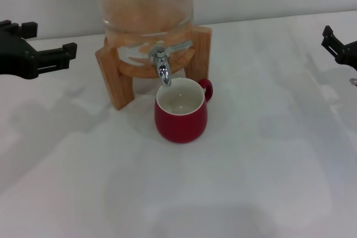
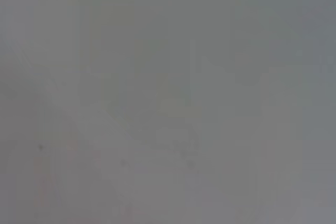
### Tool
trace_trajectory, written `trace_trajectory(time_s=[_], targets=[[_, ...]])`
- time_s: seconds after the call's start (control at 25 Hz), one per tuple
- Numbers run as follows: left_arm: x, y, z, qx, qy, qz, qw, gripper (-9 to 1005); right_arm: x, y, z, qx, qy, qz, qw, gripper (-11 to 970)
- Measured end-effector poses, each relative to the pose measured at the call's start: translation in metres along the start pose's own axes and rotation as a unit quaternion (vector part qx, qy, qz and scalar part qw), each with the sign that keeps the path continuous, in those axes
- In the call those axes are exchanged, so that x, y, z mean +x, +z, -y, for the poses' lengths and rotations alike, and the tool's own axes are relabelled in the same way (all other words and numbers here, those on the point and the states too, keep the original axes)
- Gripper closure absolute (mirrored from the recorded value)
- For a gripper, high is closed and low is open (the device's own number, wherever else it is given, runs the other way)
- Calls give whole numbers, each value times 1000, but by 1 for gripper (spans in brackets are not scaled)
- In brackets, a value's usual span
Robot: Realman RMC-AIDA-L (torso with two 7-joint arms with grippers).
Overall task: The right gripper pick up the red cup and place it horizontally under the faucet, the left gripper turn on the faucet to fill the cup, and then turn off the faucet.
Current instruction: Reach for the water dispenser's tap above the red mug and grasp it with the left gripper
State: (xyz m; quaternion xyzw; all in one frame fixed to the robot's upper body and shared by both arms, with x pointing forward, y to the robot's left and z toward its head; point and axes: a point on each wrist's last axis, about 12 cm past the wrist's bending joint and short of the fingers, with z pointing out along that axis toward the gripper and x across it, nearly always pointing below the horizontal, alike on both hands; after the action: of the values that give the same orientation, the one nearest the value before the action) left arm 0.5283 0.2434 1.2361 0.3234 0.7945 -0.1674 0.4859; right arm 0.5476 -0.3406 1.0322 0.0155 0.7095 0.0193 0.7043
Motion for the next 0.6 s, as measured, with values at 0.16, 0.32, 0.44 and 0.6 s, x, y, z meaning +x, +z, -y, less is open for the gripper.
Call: trace_trajectory(time_s=[0.16, 0.32, 0.44, 0.6], targets=[[-3, 2, -7, 19, 5, 2, 1000, 166, 0, 1, -1, -1, 1, 1, 1000, 85], [-10, 5, -12, 33, 11, 8, 999, 167, 0, 1, -2, -2, 1, 1, 1000, 85], [-15, 9, -13, 46, 22, 9, 999, 167, 0, 1, -2, -2, 2, 1, 1000, 86], [-20, 15, -12, 63, 31, 7, 998, 167, 0, 1, -2, -2, 2, 1, 1000, 86]])
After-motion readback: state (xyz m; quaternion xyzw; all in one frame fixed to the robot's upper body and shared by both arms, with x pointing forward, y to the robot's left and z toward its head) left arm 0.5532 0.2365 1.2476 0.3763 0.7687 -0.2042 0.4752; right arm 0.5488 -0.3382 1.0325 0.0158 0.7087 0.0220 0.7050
